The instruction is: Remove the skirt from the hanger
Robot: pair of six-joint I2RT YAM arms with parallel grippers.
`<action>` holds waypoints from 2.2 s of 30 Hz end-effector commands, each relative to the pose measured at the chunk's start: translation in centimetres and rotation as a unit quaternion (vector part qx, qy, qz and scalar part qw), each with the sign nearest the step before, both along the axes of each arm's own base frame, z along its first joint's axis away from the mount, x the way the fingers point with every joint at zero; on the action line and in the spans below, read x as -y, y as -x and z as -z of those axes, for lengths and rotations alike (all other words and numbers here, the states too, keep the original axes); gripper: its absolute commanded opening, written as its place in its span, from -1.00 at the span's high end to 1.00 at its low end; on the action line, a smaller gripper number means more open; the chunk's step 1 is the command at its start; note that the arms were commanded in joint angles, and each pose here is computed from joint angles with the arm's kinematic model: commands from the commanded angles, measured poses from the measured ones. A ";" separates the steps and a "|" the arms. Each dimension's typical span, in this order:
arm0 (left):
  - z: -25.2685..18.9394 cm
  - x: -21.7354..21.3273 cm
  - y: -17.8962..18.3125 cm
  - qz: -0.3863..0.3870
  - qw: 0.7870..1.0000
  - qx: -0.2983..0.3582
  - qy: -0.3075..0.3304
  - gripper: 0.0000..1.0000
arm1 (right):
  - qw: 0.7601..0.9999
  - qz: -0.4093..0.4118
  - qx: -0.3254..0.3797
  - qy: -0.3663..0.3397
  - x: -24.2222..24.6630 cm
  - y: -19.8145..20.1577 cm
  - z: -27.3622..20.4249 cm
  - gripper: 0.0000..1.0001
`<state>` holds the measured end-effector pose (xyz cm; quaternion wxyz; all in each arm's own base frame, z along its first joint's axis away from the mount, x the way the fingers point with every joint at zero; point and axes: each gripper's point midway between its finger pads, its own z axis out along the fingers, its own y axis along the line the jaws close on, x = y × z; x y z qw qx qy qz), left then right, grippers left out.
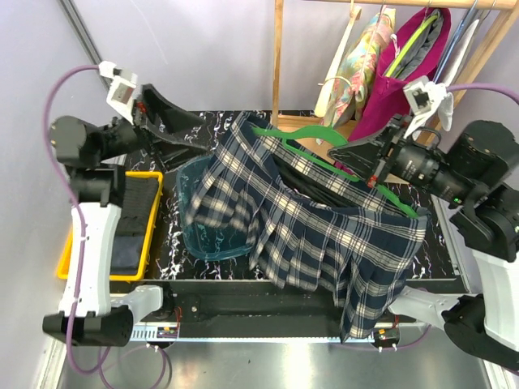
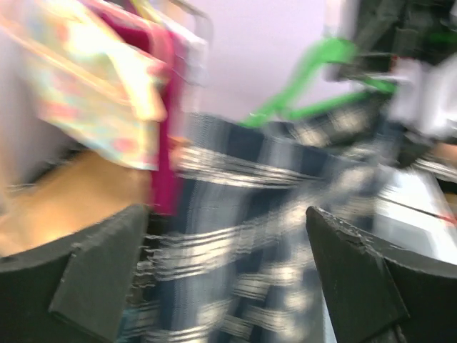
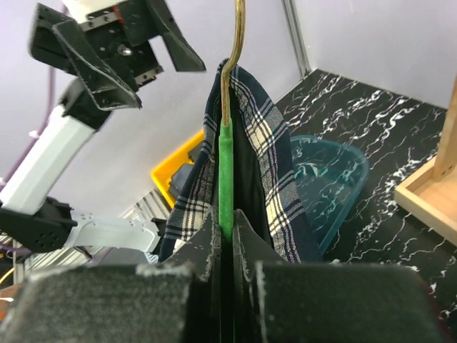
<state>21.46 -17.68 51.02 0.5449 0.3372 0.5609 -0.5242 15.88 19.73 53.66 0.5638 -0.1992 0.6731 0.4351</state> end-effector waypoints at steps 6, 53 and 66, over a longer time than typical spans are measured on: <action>5.4 -0.6 -0.3 0.092 0.993 -0.048 -0.047 -0.98 | 0.992 -0.041 0.081 -0.086 0.1 2.7 -6.5 1.00; 1.6 -1.6 -1.6 0.019 0.998 0.025 -0.052 0.79 | 0.991 -0.095 -0.097 -0.013 -3.8 0.5 5.8 1.00; 1.1 0.4 -1.4 0.020 0.999 0.029 -0.035 0.73 | 0.970 -0.214 -0.108 -0.044 -15.0 2.3 7.0 1.00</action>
